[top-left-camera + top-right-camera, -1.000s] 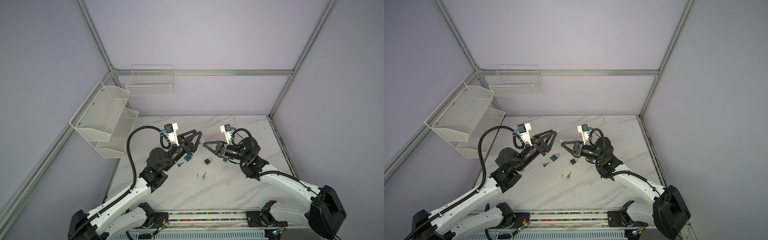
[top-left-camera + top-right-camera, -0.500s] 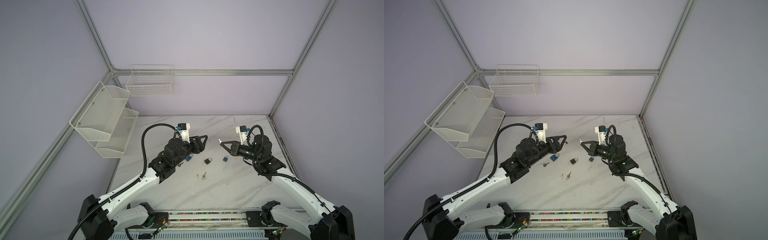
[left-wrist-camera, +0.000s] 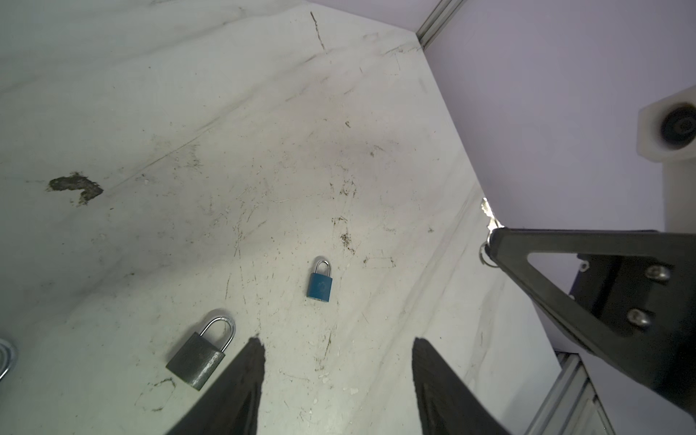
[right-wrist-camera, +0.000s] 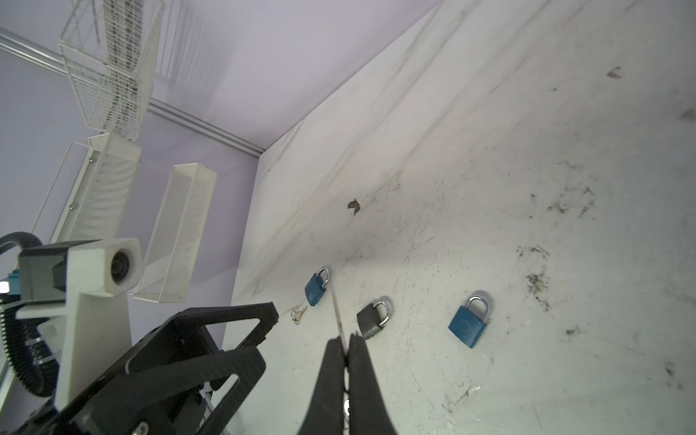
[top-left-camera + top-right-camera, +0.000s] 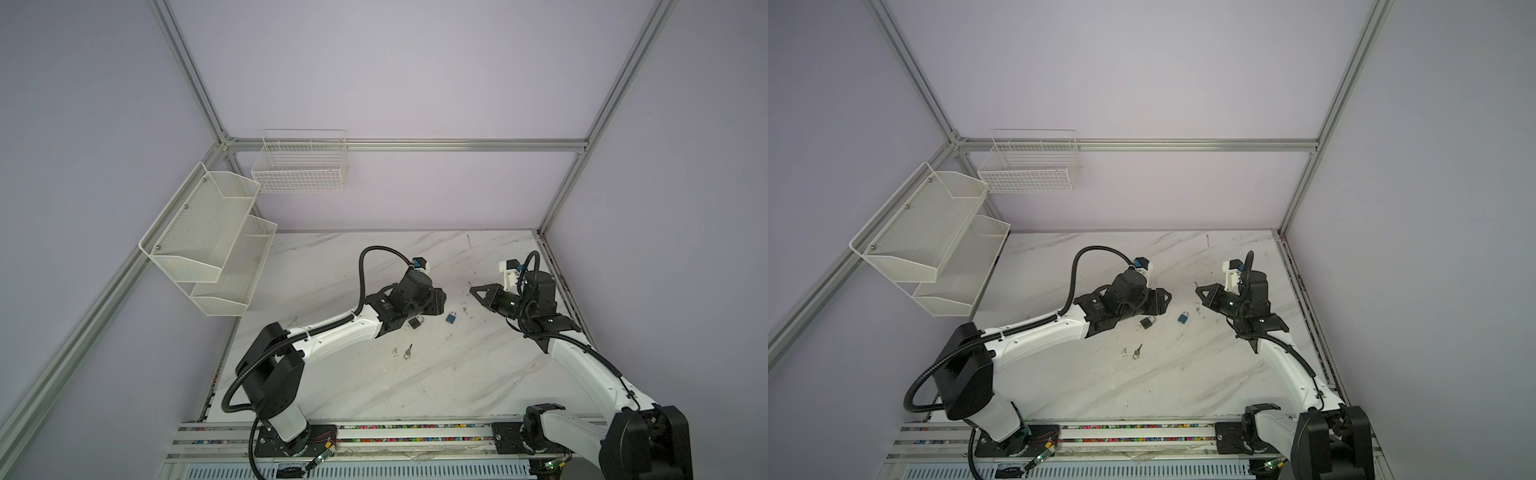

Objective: Unlock with the key

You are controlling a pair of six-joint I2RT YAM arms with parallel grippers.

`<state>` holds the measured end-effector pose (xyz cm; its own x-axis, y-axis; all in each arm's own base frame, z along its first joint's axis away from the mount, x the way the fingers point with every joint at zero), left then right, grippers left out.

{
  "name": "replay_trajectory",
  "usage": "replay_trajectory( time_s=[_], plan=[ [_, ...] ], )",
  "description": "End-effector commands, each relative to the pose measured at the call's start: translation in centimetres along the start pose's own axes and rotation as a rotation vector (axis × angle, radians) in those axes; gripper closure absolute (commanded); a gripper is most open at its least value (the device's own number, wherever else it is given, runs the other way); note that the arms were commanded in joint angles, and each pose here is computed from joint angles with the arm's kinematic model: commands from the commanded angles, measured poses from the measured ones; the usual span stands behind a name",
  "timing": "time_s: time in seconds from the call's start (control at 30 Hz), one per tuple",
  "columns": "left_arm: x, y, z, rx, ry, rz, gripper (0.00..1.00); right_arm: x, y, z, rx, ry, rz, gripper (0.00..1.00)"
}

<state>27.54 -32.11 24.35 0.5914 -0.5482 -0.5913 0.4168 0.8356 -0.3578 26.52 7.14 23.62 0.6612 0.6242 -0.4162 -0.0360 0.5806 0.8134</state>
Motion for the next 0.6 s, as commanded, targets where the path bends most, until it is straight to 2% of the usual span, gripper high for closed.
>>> replay_trajectory(
  time_s=[0.0,0.17,0.4,0.57],
  plan=[
    [1.2,-2.5,2.2,0.123,-0.007,0.034,0.39,0.2,-1.5,-0.1,0.034,-0.007,-0.063,1.00],
    [5.4,-4.0,1.0,0.245,0.098,0.099,0.41,0.1,-2.3,0.2,0.041,-0.057,-0.123,1.00],
    [9.2,-4.9,-0.7,0.331,0.171,0.147,0.42,0.5,-3.4,0.0,0.056,-0.044,-0.136,1.00],
    [11.4,-4.6,-1.8,0.380,0.216,0.178,0.47,0.2,-3.3,0.0,0.046,-0.055,-0.139,1.00]
  ],
)
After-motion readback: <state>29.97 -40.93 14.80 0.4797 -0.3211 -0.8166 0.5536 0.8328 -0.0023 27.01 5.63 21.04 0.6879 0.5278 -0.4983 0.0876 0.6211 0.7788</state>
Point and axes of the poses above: each gripper's point midway between its finger pads, its own x axis out along the fingers, its own y axis along the line the jaws close on, z = x × y, the point moved 10 cm from there along -x, back along the fingers, and after that the axes turned 7 degrees about x, right-handed, at the moved point
